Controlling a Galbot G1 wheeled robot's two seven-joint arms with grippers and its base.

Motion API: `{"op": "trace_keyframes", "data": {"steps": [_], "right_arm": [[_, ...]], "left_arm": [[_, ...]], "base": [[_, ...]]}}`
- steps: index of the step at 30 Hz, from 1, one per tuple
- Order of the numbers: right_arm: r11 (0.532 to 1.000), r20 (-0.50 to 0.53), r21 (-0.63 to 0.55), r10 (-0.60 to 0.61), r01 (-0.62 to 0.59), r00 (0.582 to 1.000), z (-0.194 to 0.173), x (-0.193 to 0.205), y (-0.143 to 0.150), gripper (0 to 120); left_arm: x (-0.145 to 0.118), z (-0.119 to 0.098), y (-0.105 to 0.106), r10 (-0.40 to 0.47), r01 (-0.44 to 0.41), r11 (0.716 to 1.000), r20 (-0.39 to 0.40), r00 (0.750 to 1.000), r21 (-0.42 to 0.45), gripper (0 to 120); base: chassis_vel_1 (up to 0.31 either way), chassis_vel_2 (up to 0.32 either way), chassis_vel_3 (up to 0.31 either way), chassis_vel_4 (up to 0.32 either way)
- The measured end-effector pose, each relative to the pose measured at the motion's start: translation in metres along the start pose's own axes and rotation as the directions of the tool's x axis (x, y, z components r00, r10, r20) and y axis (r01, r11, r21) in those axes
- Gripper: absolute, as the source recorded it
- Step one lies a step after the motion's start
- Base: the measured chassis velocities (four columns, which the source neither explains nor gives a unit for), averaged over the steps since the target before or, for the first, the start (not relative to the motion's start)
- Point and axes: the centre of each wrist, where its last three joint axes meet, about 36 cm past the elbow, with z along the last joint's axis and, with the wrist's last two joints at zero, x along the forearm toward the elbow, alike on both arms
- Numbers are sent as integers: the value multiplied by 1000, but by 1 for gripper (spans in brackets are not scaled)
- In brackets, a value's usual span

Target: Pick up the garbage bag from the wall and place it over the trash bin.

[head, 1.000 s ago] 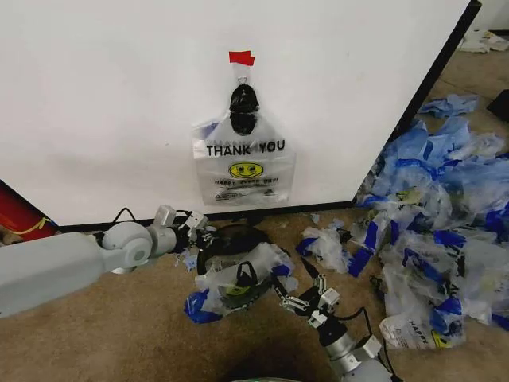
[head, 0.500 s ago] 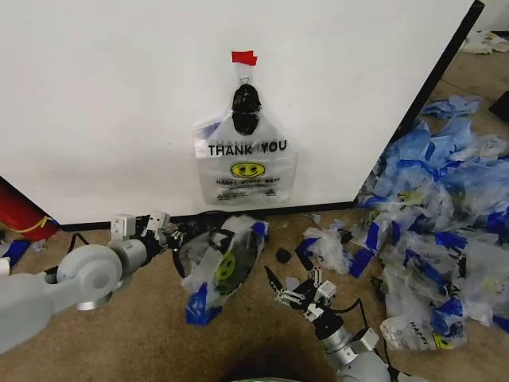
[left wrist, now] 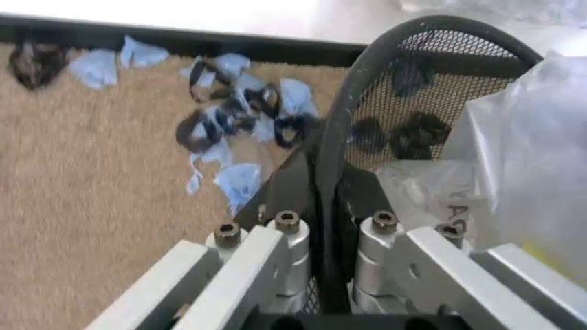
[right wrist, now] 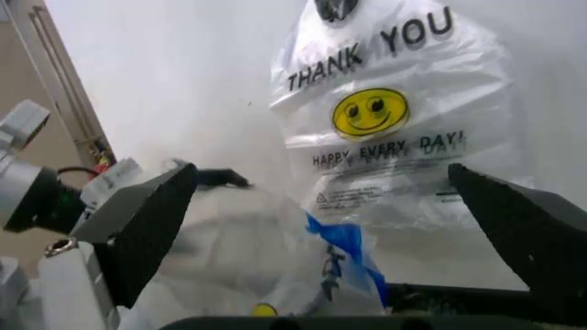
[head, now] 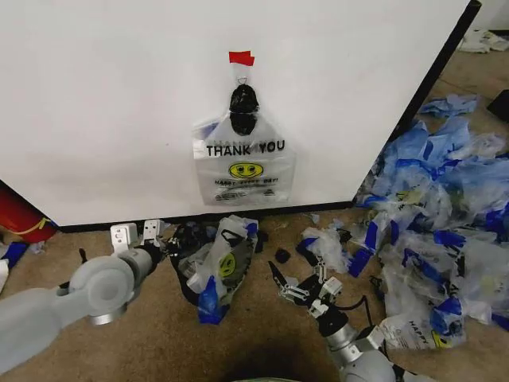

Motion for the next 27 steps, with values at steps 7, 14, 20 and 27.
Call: {"op": "trace_keyframes", "data": {"steps": [7, 14, 20, 27], "right_arm": [[1000, -5, 1, 23, -23, 1000, -2, 7, 0, 100], [999, -4, 5, 38, -38, 999, -3, 7, -1, 100], [999, -8, 3, 40, -40, 999, -2, 4, 0, 100], [999, -10, 3, 40, -40, 999, 0, 3, 1, 100]], "left_arm": [[-9, 5, -11, -25, 25, 999, 6, 1000, 48, 3], [-8, 11, -18, -78, 74, 988, 19, 997, 132, 3], [-4, 22, -16, -118, 117, 977, -2, 993, 177, 3], [5, 32, -19, -122, 124, 970, -20, 992, 209, 3]], "base": [[0, 0, 0, 0], [0, 0, 0, 0], [0, 0, 0, 0], [0, 0, 0, 0]]}}
